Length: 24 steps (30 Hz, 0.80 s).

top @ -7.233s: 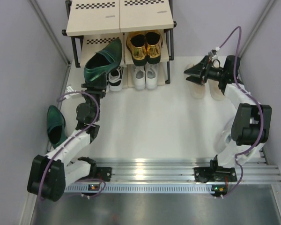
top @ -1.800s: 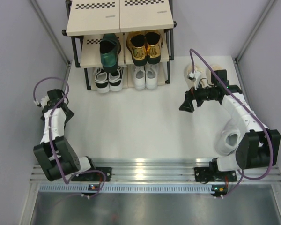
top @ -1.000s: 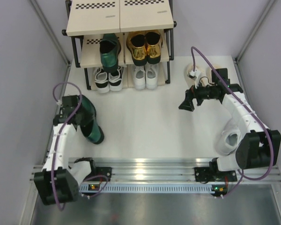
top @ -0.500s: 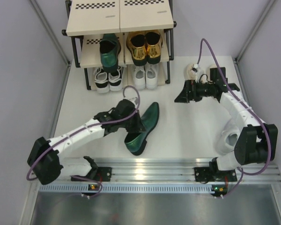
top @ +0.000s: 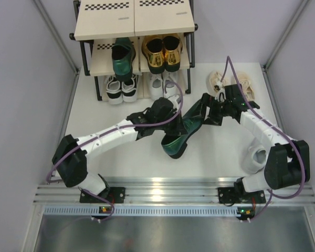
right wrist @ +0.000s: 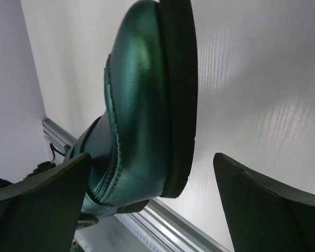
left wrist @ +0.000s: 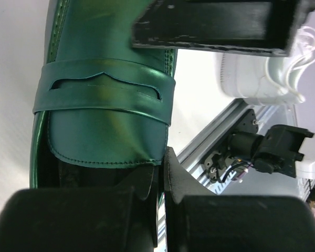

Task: Place and organize the shoes onto the shoe shelf
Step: Pick up the shoe.

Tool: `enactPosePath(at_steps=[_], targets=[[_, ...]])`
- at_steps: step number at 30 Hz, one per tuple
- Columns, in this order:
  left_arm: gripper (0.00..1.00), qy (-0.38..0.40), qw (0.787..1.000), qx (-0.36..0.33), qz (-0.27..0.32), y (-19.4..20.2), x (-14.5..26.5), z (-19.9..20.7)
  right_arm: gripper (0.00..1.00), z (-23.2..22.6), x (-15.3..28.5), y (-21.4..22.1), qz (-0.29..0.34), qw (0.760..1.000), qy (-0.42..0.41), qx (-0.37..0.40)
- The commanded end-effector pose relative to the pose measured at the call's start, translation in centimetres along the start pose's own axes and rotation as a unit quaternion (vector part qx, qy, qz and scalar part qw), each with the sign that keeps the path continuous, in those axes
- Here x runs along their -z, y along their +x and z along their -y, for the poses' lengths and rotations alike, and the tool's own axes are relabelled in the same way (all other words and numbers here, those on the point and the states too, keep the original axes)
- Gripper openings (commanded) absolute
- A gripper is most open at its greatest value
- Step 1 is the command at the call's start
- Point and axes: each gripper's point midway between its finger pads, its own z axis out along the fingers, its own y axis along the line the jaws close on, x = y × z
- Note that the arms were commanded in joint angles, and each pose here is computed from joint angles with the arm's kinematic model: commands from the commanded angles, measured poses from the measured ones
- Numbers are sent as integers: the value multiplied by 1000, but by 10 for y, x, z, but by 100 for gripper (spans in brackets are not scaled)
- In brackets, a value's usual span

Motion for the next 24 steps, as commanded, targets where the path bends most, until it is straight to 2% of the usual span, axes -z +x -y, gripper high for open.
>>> enactPosePath(at_steps=[1,3,5,6,8,9,11,12,13,15,16,19,22,23,24], targets=[[0,107,991,-27,68,-42,17,62,99,-14,3,-17,43,999,-6,-18],[0,130,989,-27,70,-42,18,70,99,-20,-2,-24,47,998,-23,-29],[0,131,989,-20,68,-40,16,69,89,-31,-3,-32,54,996,-51,-44],[0,129,989,-19,71,-40,17,68,76,-42,-1,-38,62,994,-80,-38],[0,123,989,-11,76,-41,17,65,60,-50,-1,-43,66,992,-100,-46],[0,123,989,-8,85,-42,18,64,41,-53,0,-43,62,991,-110,-46],[0,137,984,4,112,-50,27,69,19,-56,-2,-42,53,990,-122,-45],[4,148,981,10,128,-53,30,70,4,-55,-2,-40,45,990,-127,-48],[28,157,977,27,141,-56,38,73,0,-55,0,-42,49,989,-133,-47],[54,170,971,43,160,-63,50,75,0,-56,8,-46,54,985,-156,-46],[70,181,967,49,174,-66,63,78,0,-58,13,-50,58,983,-166,-44],[88,193,956,55,214,-75,98,74,0,-64,37,-68,61,973,-223,-20],[95,202,943,72,253,-74,129,53,0,-66,61,-86,81,958,-276,-5],[95,220,934,71,272,-77,142,54,0,-61,73,-94,89,953,-288,-31],[95,235,925,71,289,-80,160,50,0,-59,85,-106,120,946,-301,-8]])
